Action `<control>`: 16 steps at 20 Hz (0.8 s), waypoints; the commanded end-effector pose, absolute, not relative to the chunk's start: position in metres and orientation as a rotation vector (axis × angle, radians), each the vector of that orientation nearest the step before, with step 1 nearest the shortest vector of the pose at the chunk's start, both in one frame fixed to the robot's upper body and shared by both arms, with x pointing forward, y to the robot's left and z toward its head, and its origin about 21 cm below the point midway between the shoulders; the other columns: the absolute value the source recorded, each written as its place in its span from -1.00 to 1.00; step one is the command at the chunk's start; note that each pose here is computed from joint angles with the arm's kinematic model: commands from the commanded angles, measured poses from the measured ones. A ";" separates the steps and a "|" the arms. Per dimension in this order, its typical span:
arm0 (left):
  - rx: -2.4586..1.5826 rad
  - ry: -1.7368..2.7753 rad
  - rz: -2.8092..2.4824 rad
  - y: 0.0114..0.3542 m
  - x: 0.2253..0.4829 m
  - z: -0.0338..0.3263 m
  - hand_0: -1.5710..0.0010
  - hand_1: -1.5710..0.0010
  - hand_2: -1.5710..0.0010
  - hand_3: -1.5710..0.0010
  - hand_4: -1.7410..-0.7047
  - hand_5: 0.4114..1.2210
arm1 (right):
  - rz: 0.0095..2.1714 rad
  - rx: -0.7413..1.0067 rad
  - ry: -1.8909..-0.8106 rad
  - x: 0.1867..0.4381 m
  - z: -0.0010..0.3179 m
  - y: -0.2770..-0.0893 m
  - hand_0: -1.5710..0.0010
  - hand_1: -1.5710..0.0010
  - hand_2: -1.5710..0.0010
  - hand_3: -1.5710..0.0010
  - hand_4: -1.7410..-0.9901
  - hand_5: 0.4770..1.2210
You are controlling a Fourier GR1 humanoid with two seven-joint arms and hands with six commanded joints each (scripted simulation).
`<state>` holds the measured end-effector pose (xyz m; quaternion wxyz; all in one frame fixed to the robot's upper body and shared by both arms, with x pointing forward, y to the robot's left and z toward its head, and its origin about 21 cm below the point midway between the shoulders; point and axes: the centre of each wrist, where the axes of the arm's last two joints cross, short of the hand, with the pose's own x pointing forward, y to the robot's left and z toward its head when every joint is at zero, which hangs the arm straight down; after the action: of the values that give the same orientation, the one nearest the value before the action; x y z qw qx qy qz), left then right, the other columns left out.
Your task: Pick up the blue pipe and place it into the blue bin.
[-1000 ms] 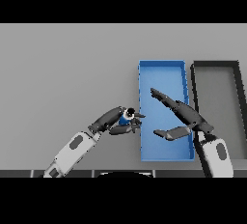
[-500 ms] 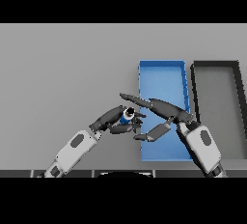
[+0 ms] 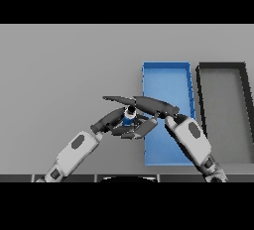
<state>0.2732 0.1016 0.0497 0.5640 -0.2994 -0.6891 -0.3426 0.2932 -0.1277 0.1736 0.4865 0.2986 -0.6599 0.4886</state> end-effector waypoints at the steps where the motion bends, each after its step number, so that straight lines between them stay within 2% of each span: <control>1: -0.714 -1.625 -0.816 0.102 0.271 0.050 -1.00 -0.99 -1.00 -0.78 -0.95 1.00 | 1.202 0.729 -1.597 0.296 0.175 -0.122 0.93 0.89 0.85 0.94 0.26 -0.89; 2: -0.691 -1.660 -0.837 0.098 0.272 0.049 -0.90 -0.77 -0.74 -0.46 -0.79 1.00 | 1.213 0.735 -1.601 0.299 0.177 -0.119 0.82 0.79 0.75 0.86 0.15 -0.88; 4: -0.537 -1.621 -0.951 0.098 0.270 0.051 -0.26 -0.14 -0.11 0.06 -0.70 1.00 | 1.238 0.754 -1.586 0.300 0.176 -0.115 0.39 0.36 0.36 0.52 -0.07 -0.84; 5: -0.533 -1.654 -0.936 0.098 0.268 0.054 -0.12 -0.06 -0.01 0.15 -0.75 1.00 | 1.254 0.775 -1.591 0.299 0.177 -0.114 0.11 0.09 0.09 0.28 -0.23 -0.80; 6: -0.535 -1.661 -0.931 0.097 0.269 0.053 -0.14 -0.10 -0.08 0.16 -0.80 1.00 | 1.253 0.795 -1.585 0.298 0.176 -0.108 -0.11 -0.13 -0.13 0.11 -0.37 -0.74; 7: -0.569 -1.681 -0.884 0.098 0.269 0.053 -0.31 -0.28 -0.26 0.21 -0.84 0.93 | 1.240 0.810 -1.553 0.300 0.174 -0.107 -0.29 -0.30 -0.30 -0.06 -0.47 -0.66; 9: -0.653 -1.700 -0.816 0.100 0.265 0.052 -0.56 -0.54 -0.53 0.33 -0.90 0.95 | 1.209 0.840 -1.538 0.298 0.174 -0.106 -0.54 -0.55 -0.55 -0.40 -0.34 -0.39; 10: -0.675 -1.686 -0.794 0.099 0.265 0.054 -0.65 -0.63 -0.62 0.32 -0.92 0.96 | 1.192 0.857 -1.555 0.296 0.173 -0.104 -0.64 -0.64 -0.64 -0.52 -0.29 -0.11; 12: -0.690 -1.688 -0.790 0.098 0.267 0.053 -0.77 -0.77 -0.76 0.30 -0.95 0.98 | 1.197 0.831 -1.584 0.293 0.174 -0.103 -0.77 -0.77 -0.77 -0.69 -0.25 0.29; 14: -0.672 -1.680 -0.813 0.099 0.267 0.050 -0.86 -0.85 -0.85 0.25 -0.97 0.99 | 1.217 0.819 -1.630 0.287 0.169 -0.108 -0.85 -0.85 -0.85 -0.80 -0.25 0.55; 16: -0.643 -1.681 -0.842 0.099 0.268 0.053 -0.91 -0.85 -0.90 0.33 -0.98 0.99 | 1.212 0.816 -1.653 0.289 0.168 -0.106 -0.90 -0.91 -0.91 -0.87 -0.28 0.71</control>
<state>0.2684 0.0990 0.0535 0.5429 -0.2735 -0.7107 -0.3542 0.2892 -0.1058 0.1683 0.4506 0.3302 -0.6684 0.4911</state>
